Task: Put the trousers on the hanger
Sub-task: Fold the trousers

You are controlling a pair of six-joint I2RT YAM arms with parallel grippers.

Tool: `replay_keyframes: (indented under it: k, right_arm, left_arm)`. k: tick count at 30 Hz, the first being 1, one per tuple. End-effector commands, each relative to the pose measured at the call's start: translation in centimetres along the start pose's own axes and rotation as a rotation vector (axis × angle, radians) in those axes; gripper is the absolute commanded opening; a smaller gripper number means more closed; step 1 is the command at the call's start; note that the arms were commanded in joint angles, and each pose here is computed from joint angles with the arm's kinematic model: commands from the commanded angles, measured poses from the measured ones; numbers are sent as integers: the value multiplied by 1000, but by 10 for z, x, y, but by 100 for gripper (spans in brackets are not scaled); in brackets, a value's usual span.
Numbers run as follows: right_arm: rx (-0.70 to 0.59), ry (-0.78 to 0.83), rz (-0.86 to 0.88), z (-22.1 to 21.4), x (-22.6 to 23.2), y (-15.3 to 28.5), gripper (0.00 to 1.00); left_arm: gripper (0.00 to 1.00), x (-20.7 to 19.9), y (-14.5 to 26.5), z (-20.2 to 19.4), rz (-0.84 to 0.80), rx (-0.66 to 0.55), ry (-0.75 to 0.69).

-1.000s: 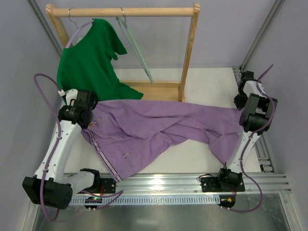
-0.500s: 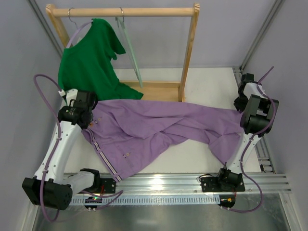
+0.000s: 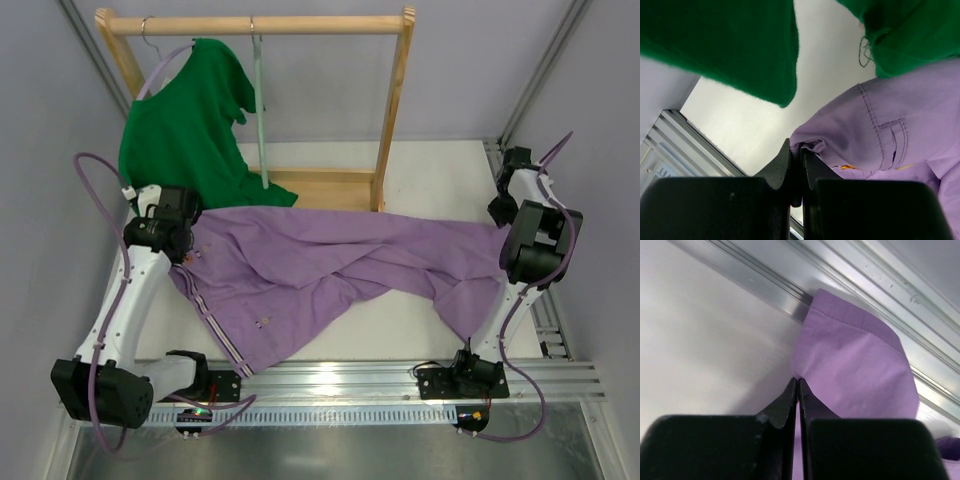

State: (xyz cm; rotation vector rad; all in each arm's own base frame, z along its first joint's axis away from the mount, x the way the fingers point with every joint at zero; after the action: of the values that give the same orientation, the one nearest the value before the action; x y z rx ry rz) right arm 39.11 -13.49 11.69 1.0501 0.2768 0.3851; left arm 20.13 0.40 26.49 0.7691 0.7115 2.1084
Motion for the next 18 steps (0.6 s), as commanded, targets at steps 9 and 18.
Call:
replay_keyframes:
  k: [9,18]
  right_arm:
    - [-279,-107,126,61,-5,93,3]
    - [-260,-104,215,64,3,104,4]
  left_arm:
    - [0,18,-40,19,88,50,152]
    - [0,35,-62,16,178,77,159]
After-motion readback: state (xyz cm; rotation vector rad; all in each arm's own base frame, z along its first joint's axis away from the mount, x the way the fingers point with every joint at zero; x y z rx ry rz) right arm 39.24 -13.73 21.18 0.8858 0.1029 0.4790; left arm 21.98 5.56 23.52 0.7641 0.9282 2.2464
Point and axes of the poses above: each gripper's point midway between its finger pads, its own y axis back along the fingers, its own x axis along the line the jaws close on, z = x × y, the point moved 9 cm from there along y, back along the fingers, and after that the axes turned 8 degrees about -y, right-handed, at the moved point
